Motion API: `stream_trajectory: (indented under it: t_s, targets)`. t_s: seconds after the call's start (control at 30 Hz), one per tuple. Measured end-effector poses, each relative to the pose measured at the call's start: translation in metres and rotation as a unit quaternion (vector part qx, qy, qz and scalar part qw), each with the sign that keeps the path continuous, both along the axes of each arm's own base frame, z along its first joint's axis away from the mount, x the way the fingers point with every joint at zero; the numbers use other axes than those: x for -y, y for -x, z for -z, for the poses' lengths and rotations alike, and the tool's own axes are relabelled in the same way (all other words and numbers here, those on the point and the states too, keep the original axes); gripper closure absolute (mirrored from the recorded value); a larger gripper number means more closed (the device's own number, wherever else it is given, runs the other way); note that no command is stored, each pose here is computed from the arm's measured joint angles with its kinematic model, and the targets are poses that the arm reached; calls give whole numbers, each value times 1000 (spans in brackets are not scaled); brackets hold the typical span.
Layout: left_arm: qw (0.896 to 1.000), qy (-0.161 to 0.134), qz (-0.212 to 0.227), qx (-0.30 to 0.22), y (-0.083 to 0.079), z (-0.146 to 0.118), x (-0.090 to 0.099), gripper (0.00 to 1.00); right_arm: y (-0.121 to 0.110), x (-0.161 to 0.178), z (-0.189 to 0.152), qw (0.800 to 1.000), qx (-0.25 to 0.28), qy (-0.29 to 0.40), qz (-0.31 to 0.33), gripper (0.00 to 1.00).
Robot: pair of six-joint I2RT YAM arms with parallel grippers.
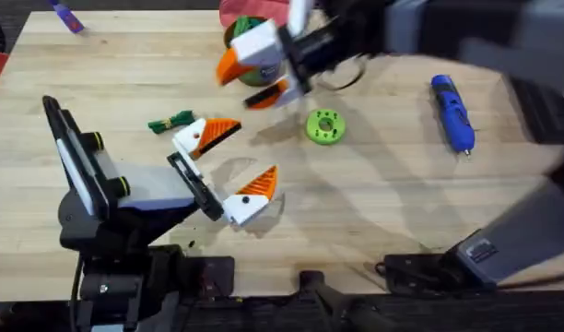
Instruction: Pick up the gripper from the table and insert it into the empty holder that is missing its gripper. Then pick up a screw, insert it into the mounting hole, and use the screwdriver to tighten it. Finally, clean up the table by picking up the vegetable and placing it into the bucket.
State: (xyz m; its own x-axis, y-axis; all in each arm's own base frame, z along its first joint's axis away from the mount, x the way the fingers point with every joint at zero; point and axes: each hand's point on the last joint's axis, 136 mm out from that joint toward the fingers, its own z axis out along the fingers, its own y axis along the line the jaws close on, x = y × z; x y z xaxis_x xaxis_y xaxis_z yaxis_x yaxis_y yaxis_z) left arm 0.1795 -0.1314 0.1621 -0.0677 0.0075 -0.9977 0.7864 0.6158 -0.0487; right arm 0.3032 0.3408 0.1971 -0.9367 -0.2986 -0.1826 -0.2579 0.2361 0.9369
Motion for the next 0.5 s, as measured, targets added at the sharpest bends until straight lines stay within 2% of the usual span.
stream_trajectory:
  t_s: [0.13,0.23,0.37,0.5]
  targets:
    - [1000,0,1,0,0,0,0,14,-18,47,-15,992,55,73,83,45]
    - [1000,0,2,0,1,0,0,15,-18,81,-17,977,90,147,126,46]
    - [1000,0,4,-1,1,0,1,13,-6,125,-9,941,125,272,157,45]
    - [1000,0,4,-1,1,0,1,13,10,169,7,889,127,408,162,45]
